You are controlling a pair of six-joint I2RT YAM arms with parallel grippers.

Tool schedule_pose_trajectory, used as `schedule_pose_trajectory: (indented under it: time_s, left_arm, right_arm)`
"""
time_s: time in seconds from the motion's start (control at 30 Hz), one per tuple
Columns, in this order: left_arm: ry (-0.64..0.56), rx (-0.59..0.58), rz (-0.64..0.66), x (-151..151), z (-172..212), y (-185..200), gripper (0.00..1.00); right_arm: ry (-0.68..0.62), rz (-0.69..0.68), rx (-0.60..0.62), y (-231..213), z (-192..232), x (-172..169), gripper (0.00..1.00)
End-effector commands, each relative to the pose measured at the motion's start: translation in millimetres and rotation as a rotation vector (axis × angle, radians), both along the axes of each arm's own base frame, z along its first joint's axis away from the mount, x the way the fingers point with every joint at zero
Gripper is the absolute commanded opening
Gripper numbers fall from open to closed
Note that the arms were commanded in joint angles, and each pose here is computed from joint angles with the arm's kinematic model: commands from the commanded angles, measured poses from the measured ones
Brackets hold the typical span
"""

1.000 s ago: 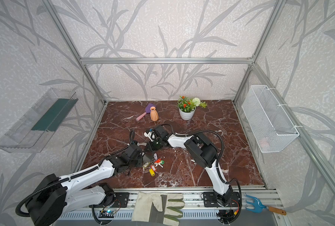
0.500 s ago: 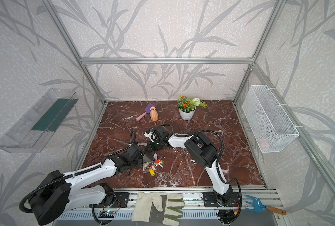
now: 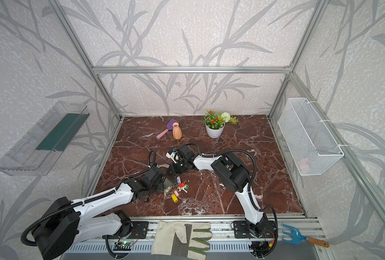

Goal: Put the keys on the keyring

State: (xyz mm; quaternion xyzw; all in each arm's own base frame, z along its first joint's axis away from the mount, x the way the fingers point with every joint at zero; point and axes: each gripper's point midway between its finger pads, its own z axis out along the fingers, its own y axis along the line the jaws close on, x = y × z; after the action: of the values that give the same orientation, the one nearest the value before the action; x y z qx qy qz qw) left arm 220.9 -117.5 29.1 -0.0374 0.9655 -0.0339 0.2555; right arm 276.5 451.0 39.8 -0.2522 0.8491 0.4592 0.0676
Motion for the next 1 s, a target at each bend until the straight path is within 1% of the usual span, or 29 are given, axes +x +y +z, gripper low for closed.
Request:
schedule_pose_trajectory:
  time_s: [0.0,0.37,0.7,0.87,0.97]
  left_arm:
    - [-0.009,0.021,0.033,1,3,6,0.15]
    - [0.016,-0.009,0.02,-2,-8,0,0.14]
    - [0.031,-0.027,0.041,-8,-15,1,0.12]
    - [0.027,-0.018,0.05,-8,-18,3,0.12]
    - [0.018,-0.026,0.049,-5,-17,1,0.1]
  right_arm:
    - [0.02,0.003,0.01,0,-4,0,0.15]
    - [0.026,0.003,0.019,0,-2,-1,0.15]
    - [0.039,0.001,0.024,0,-4,-1,0.14]
    - [0.037,0.002,0.027,0,-3,-1,0.14]
    - [0.038,0.004,0.035,0,-1,-1,0.14]
